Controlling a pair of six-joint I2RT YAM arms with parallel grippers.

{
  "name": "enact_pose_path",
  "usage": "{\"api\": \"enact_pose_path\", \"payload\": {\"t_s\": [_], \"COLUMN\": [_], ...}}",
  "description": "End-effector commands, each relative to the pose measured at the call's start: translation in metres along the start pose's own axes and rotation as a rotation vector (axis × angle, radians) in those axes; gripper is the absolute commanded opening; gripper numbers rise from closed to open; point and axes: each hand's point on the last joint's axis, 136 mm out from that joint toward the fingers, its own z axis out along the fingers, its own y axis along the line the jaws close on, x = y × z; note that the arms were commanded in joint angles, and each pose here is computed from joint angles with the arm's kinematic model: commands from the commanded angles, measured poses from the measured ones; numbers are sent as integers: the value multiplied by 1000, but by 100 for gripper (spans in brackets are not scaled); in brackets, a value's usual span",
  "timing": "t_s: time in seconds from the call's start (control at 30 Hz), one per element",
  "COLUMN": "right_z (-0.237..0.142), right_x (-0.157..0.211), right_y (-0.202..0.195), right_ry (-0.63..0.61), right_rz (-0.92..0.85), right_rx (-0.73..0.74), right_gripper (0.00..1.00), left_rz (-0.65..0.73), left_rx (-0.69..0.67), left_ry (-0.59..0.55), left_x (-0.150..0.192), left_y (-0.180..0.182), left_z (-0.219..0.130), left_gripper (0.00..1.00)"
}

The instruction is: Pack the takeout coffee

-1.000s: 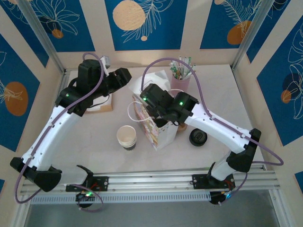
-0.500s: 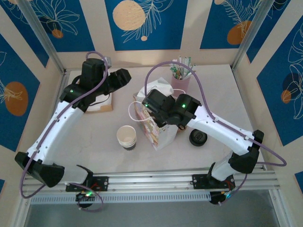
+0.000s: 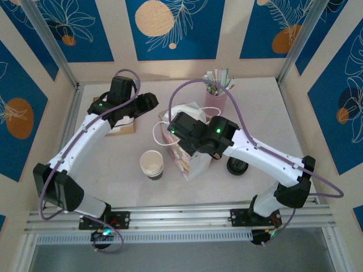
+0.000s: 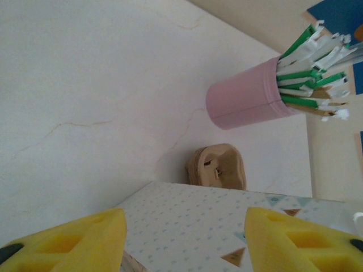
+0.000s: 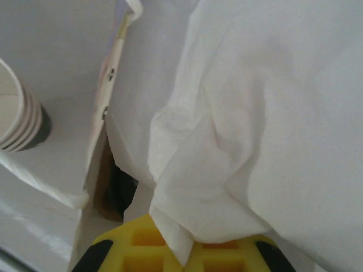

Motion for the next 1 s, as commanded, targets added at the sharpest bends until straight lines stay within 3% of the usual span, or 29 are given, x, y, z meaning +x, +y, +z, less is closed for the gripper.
{"api": "enact_pose_path", "payload": {"t_s": [0.0, 0.23, 0.6, 0.97], "right_z": [-12, 5, 36, 56], "right_x": [-6, -5, -6, -29], "right_y": [4, 0, 1, -3], "right_ry": [-37, 39, 172, 161], "right_rz": [61, 135, 187, 249], "right_rx": [-140, -241, -294, -312], "right_gripper": [0, 0, 0, 0], "left_rz": [30, 28, 35, 32], "left_rx": [73, 114, 128, 146], "left_ry": [27, 92, 118, 144], "left_x": [0, 7, 11, 16], "left_y": [-9, -11, -9, -9], "left_z": [13, 39, 52, 61], "left_gripper": [56, 55, 55, 54]}}
